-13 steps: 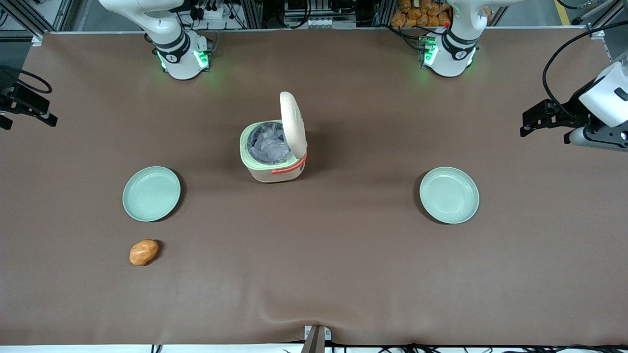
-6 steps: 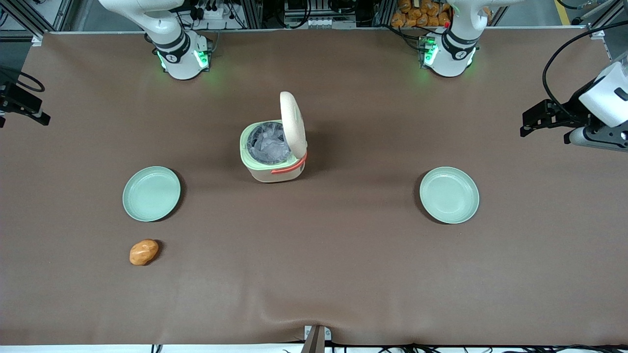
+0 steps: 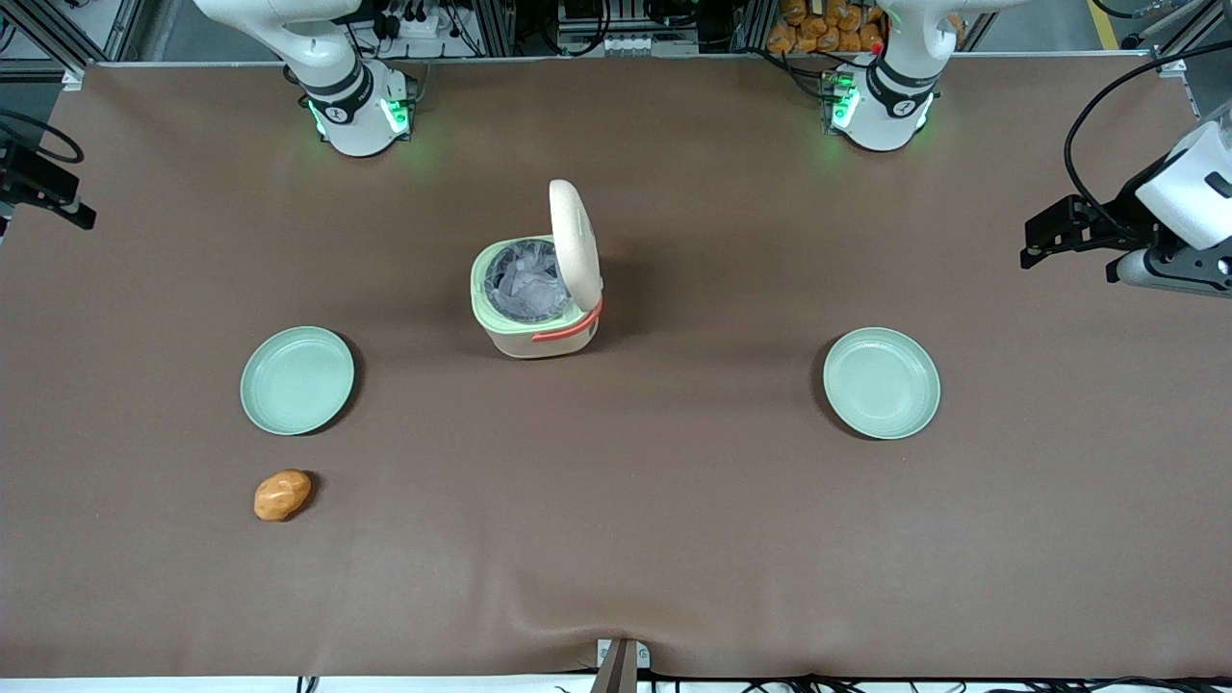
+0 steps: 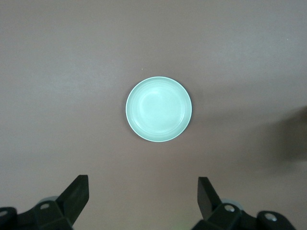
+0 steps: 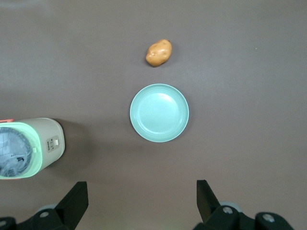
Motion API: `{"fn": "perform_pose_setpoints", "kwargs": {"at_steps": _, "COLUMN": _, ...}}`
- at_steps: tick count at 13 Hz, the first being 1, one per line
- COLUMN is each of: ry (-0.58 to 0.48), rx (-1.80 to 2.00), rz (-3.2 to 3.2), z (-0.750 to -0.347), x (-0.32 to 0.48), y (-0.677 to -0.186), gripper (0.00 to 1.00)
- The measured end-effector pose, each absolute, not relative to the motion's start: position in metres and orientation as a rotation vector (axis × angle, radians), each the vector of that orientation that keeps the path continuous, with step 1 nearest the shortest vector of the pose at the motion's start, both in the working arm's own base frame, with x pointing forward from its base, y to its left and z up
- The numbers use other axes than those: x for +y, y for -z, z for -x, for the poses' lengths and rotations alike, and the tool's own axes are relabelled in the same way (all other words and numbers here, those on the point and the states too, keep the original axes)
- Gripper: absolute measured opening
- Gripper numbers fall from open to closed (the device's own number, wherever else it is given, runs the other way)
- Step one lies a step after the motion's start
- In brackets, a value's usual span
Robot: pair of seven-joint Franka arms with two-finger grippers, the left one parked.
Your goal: Press rice cooker button with right arm
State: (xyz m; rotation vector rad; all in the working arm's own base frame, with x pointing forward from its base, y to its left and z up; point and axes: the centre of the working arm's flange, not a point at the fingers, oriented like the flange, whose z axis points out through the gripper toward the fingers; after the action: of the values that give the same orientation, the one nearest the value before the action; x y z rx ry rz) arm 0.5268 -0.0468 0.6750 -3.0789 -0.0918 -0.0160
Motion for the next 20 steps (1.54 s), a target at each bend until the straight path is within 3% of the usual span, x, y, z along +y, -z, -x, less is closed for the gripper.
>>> {"fn": "perform_pose_setpoints", "kwargs": {"at_steps": 7, "ry": -0.037, "rx": -0.163, "rz": 3.091, "z": -0.524, "x": -0.022, "y": -0.664, "gripper": 1.00}}
{"fn": "perform_pose_setpoints", "kwargs": {"at_steps": 20, "ry": -0.045, "rx": -0.164, "rz": 3.128, "z": -0.517, "x": -0.025, "y": -0.663, "gripper": 1.00}}
